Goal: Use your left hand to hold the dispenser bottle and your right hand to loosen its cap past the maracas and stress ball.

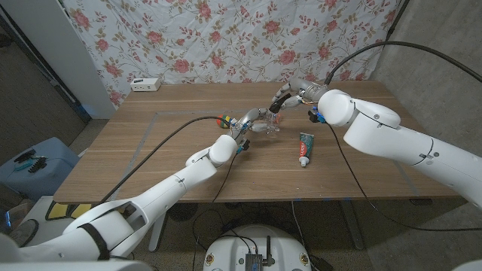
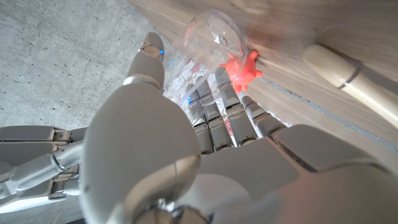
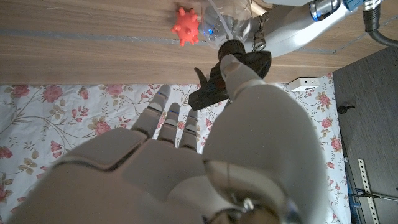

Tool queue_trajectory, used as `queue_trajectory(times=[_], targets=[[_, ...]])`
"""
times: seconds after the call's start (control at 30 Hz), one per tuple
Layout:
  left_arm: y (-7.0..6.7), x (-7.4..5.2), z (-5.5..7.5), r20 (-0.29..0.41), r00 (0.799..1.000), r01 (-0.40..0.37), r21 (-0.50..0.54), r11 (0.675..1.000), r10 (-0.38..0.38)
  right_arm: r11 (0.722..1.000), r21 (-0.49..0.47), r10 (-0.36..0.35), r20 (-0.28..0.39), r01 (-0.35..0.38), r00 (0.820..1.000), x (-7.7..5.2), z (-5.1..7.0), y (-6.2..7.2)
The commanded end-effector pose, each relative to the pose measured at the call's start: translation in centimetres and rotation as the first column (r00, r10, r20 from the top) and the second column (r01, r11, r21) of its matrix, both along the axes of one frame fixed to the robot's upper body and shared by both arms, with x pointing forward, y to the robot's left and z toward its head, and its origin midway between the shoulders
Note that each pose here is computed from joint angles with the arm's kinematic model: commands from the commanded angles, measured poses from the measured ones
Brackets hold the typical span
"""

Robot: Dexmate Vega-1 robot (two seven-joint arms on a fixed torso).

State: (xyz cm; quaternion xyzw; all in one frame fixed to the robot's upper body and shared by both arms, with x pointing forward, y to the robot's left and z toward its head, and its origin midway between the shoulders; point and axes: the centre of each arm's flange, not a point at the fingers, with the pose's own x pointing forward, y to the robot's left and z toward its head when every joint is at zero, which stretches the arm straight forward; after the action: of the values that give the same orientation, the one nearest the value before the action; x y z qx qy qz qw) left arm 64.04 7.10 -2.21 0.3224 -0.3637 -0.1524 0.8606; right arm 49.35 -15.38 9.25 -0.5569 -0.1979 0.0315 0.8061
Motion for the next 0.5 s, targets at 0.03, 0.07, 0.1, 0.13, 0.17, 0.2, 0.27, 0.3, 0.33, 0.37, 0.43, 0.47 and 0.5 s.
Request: queue_trajectory(times=[0.03,0.07,0.1,0.13,0.17,0.2,0.27,0.3,0.33,0.37,0.43,0.47,0.5], targets=[[0.21,-0.22,-0.29,-0.003,1.0,-0.006,-0.006,1.0,0.006,1.0,0.013,0.022,0.004,-0.022,1.0,-0.01,0.09,0.0],[0.21,-0.23,-0.31,-0.003,1.0,-0.006,-0.006,1.0,0.006,1.0,0.014,0.022,0.004,-0.022,1.0,-0.01,0.1,0.0],[0.21,-0.25,-0.34,-0.003,1.0,-0.006,-0.007,1.0,0.006,1.0,0.011,0.023,0.005,-0.023,1.0,-0.02,0.12,-0.01],[0.2,-0.25,-0.35,-0.004,1.0,-0.006,-0.007,1.0,0.006,1.0,0.012,0.022,0.005,-0.022,1.0,-0.03,0.13,-0.03],[0.17,-0.26,-0.37,-0.003,1.0,-0.006,-0.008,1.0,0.006,1.0,0.011,0.023,0.006,-0.023,1.0,-0.03,0.13,-0.05],[0.14,-0.27,-0.39,-0.003,1.0,-0.005,-0.009,1.0,0.005,1.0,0.012,0.022,0.004,-0.023,1.0,-0.03,0.14,-0.08],[0.09,-0.29,-0.41,-0.002,1.0,-0.005,-0.008,1.0,0.005,1.0,0.012,0.022,0.005,-0.022,1.0,-0.05,0.16,-0.11],[0.07,-0.29,-0.42,-0.002,1.0,-0.005,-0.008,1.0,0.005,1.0,0.012,0.022,0.005,-0.022,1.0,-0.06,0.17,-0.13],[0.06,-0.3,-0.43,-0.003,1.0,-0.004,-0.009,1.0,0.004,1.0,0.01,0.022,0.005,-0.022,1.0,-0.08,0.17,-0.14],[0.05,-0.31,-0.44,-0.003,1.0,-0.005,-0.009,1.0,0.004,1.0,0.01,0.022,0.004,-0.022,1.0,-0.09,0.17,-0.16],[0.04,-0.33,-0.47,-0.003,1.0,-0.004,-0.009,1.0,0.004,1.0,0.01,0.022,0.0,-0.022,1.0,-0.09,0.17,-0.17],[0.04,-0.34,-0.49,-0.003,1.0,-0.005,-0.009,1.0,0.005,1.0,0.007,0.024,-0.004,-0.024,1.0,-0.09,0.16,-0.17],[0.04,-0.35,-0.5,-0.004,1.0,-0.005,-0.009,1.0,0.005,1.0,0.006,0.024,-0.008,-0.024,1.0,-0.08,0.16,-0.17]])
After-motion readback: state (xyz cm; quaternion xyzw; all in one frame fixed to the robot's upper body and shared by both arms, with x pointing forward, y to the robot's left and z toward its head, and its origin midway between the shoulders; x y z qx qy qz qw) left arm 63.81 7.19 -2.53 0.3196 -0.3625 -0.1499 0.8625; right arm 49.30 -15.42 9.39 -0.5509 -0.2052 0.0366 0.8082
